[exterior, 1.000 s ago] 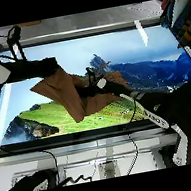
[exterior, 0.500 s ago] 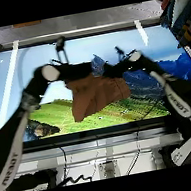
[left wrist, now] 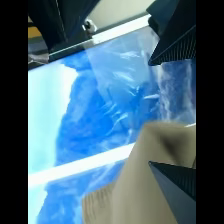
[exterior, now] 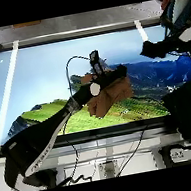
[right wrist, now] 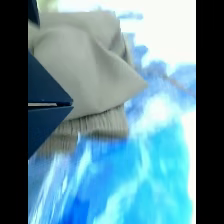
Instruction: Fold the clothes and pants, and hang the long-sleeved shirts on hangers.
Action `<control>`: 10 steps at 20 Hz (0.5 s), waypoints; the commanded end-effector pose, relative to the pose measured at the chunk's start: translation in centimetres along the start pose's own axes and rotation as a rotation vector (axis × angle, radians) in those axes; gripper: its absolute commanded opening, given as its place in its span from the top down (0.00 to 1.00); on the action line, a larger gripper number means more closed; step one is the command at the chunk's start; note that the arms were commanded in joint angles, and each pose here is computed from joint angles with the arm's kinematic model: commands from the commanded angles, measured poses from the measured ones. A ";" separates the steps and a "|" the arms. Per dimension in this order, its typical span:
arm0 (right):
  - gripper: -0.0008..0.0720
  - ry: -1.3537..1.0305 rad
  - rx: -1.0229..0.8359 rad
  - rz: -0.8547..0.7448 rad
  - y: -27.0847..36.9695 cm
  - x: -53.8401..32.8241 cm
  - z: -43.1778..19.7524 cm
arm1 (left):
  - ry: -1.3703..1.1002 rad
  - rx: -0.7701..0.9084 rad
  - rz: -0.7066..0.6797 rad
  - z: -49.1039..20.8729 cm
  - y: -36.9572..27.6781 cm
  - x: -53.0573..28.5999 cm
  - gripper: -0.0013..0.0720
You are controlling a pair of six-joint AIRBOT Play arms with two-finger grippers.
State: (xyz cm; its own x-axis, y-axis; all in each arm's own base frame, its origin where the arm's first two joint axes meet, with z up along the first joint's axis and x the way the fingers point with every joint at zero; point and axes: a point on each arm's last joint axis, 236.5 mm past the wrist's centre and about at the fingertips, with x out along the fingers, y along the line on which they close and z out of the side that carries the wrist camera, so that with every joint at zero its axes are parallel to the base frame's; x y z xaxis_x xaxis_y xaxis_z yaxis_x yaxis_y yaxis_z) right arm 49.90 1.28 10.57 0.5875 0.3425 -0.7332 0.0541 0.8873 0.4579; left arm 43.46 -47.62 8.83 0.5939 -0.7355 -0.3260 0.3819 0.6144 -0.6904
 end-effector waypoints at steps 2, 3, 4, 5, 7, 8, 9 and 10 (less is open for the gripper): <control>0.94 -0.006 -0.042 -0.165 -5.3 -2.1 0.3 | -0.041 -0.001 -0.006 0.5 -0.2 0.2 0.02; 0.94 0.011 -0.076 -0.194 -6.1 -2.0 -0.1 | -0.036 0.008 0.000 0.9 0.1 0.0 0.02; 0.94 0.033 -0.129 -0.197 -6.4 -1.7 -0.7 | -0.027 0.044 0.011 1.3 0.6 -0.3 0.02; 0.94 0.079 -0.202 -0.187 -6.7 -1.0 -1.9 | -0.011 0.105 0.031 1.8 1.2 -0.7 0.02; 0.94 0.235 -0.377 -0.103 -6.5 0.6 -5.9 | 0.036 0.200 0.080 2.6 2.9 -1.9 0.03; 0.94 0.295 -0.421 -0.027 -5.8 1.4 -8.0 | 0.065 0.221 0.106 3.0 3.9 -2.7 0.03; 0.94 0.313 -0.406 0.050 -4.8 2.2 -9.3 | 0.085 0.218 0.125 3.5 4.7 -3.4 0.03; 0.81 0.310 -0.362 0.108 -3.6 3.0 -10.0 | 0.096 0.210 0.140 4.0 5.4 -4.0 0.03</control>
State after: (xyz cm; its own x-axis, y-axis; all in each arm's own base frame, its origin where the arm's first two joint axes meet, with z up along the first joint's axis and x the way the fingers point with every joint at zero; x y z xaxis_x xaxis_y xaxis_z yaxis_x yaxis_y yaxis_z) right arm 45.26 -1.22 3.66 0.3933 0.3194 -0.8621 -0.1691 0.9469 0.2736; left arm 45.65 -43.07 9.67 0.6070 -0.6908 -0.3927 0.4441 0.7047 -0.5533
